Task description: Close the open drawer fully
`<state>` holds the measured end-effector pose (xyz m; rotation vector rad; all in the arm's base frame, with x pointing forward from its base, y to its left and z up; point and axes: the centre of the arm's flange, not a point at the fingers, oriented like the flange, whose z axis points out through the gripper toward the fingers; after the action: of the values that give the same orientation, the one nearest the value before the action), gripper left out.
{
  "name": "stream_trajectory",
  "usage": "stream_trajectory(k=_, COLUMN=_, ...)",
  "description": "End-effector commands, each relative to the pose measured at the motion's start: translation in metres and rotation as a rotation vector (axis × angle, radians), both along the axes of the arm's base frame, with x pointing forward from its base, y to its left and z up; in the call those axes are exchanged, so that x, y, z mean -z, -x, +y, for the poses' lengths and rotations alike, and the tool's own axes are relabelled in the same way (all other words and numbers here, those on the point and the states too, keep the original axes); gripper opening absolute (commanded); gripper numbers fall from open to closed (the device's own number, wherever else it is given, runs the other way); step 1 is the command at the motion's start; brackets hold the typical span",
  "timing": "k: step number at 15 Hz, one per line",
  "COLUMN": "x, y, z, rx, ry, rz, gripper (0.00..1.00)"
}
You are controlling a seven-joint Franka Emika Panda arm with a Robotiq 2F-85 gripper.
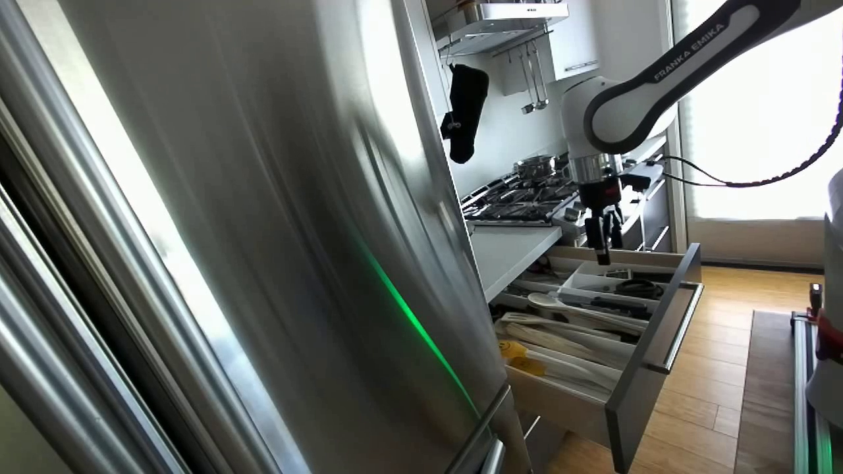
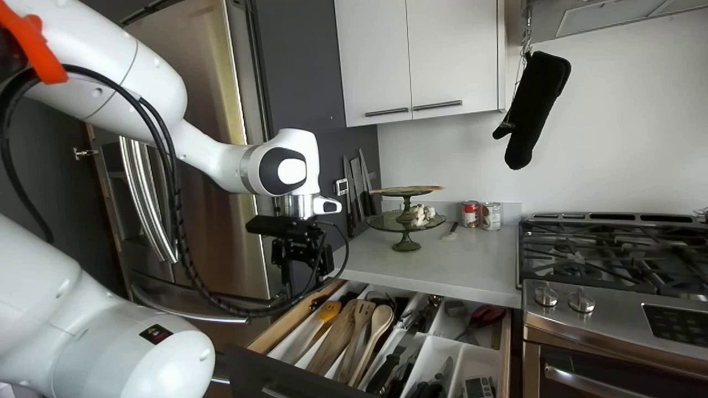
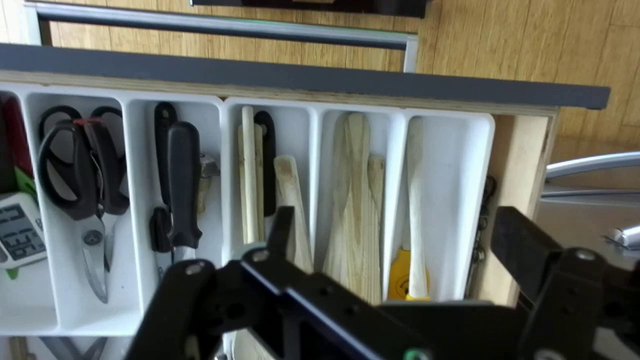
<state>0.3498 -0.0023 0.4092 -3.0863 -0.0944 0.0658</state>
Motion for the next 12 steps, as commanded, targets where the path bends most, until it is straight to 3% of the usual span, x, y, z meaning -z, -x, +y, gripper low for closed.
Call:
stream_trajectory(k=1, x=0.048, y=0.015, z=-0.036, rx=0.040, ry=0.032, rz=0.079, gripper=1.00)
stream_trajectory(k=5, x=0.080, y=0.026, z=-0.072, rx=0.089, ry=0.100, rz=0.123, gripper=1.00)
stream_trajectory(k=12, x=0.120, y=0.043, z=-0.123, rx=0.154, ry=0.146, rz=0.253, gripper=1.00)
